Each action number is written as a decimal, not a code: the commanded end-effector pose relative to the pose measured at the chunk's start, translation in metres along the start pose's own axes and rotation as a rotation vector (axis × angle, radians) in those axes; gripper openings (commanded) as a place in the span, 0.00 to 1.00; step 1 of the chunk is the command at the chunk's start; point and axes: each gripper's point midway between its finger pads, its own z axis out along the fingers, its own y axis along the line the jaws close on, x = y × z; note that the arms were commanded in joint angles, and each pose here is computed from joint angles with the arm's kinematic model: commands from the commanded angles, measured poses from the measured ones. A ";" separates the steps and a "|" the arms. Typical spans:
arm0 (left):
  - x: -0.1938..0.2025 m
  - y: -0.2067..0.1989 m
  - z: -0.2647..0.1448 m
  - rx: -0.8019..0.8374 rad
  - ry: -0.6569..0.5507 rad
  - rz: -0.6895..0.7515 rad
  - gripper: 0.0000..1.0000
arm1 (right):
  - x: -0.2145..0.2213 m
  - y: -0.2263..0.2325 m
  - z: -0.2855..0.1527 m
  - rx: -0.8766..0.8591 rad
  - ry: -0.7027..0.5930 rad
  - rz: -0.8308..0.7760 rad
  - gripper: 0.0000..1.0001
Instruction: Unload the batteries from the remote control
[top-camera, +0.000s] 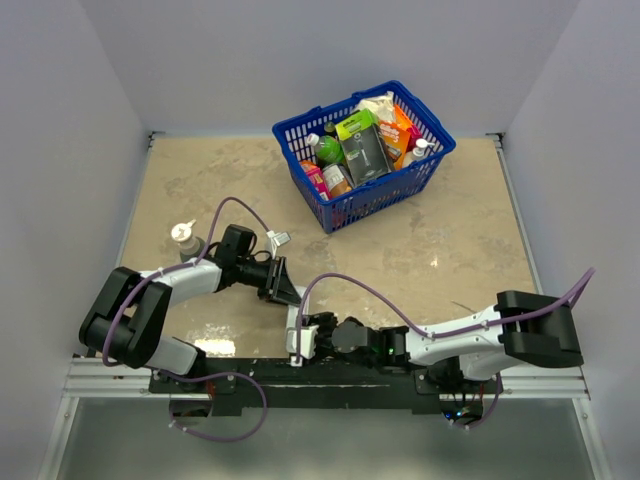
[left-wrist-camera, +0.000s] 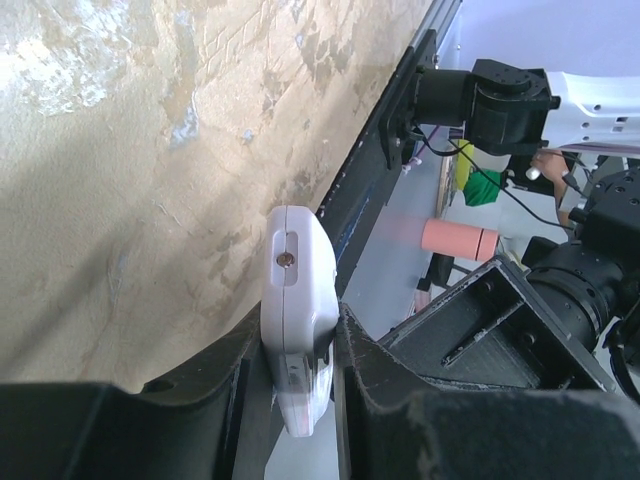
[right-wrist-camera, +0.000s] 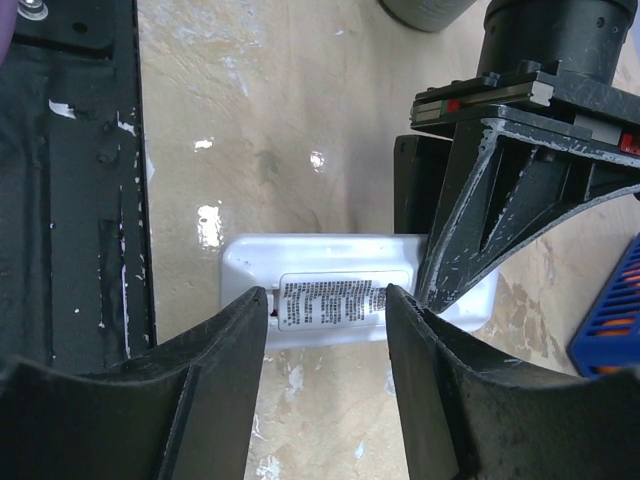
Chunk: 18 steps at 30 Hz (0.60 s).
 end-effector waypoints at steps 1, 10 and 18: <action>0.003 -0.014 0.000 0.069 0.033 0.001 0.00 | -0.004 -0.008 0.007 0.037 0.023 -0.022 0.54; 0.004 -0.013 0.001 0.071 0.036 -0.006 0.00 | 0.006 -0.033 0.007 0.193 0.080 -0.041 0.50; 0.004 -0.011 0.001 0.067 0.039 -0.018 0.00 | 0.005 -0.042 0.002 0.239 0.067 -0.050 0.50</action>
